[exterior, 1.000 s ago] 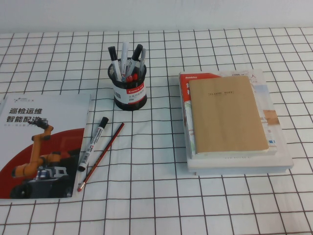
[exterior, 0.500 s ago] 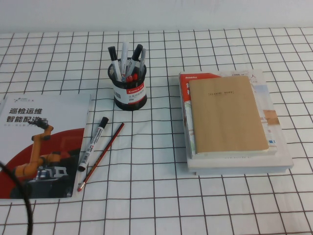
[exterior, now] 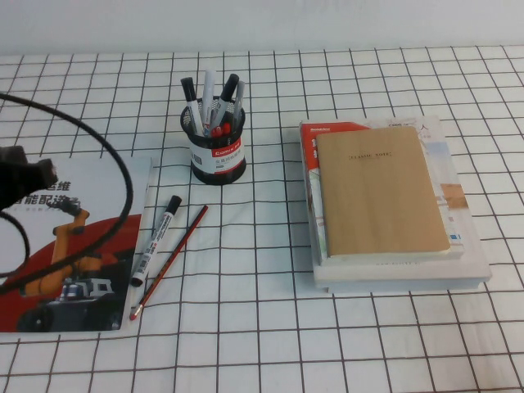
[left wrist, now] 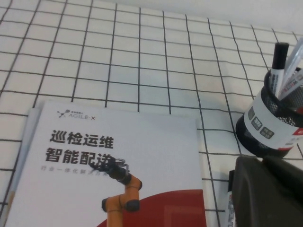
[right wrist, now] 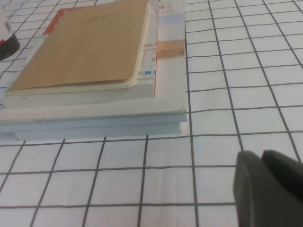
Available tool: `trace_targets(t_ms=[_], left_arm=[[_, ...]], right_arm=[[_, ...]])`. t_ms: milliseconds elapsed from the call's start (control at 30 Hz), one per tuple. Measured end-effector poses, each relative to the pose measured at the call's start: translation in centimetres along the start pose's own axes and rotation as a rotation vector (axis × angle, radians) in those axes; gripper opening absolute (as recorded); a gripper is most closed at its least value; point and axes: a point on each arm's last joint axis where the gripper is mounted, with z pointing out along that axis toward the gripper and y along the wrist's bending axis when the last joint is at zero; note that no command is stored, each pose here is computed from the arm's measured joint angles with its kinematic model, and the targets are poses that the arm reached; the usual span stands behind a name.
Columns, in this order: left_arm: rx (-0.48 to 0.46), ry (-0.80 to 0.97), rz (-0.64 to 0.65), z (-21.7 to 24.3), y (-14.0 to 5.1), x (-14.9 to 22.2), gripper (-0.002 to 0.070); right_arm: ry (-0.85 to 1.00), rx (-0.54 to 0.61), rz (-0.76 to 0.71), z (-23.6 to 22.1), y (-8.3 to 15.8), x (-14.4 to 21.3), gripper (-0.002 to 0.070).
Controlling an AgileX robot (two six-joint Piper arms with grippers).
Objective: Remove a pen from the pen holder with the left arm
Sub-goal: 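Take a marker out of the pen holder and lay it on the table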
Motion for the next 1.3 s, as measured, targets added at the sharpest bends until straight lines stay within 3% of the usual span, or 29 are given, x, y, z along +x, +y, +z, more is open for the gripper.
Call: trace_targets(t_ms=[300,600,1033,1133,1300], left_arm=[[0.078,0.143,0.112,4.4,-3.2,-0.7,-0.0004],[0.081,0.291,0.160,8.1,-4.4,-0.9,-0.0004],[0.176,0.180,0.097,13.0,-6.1,-2.2,0.0000],[0.171,0.139,0.083,13.5,-6.1,-2.3,0.0042],[0.166,0.099,0.059,14.6,-6.3,-2.8,0.0236]], right_arm=[[0.000,0.000,0.000,0.0,0.0,0.0,-0.0015],[0.000,0.000,0.000,0.0,0.0,0.0,-0.0015],[0.000,0.000,0.000,0.0,0.0,0.0,-0.0015],[0.000,0.000,0.000,0.0,0.0,0.0,-0.0015],[0.000,0.000,0.000,0.0,0.0,0.0,-0.0015]])
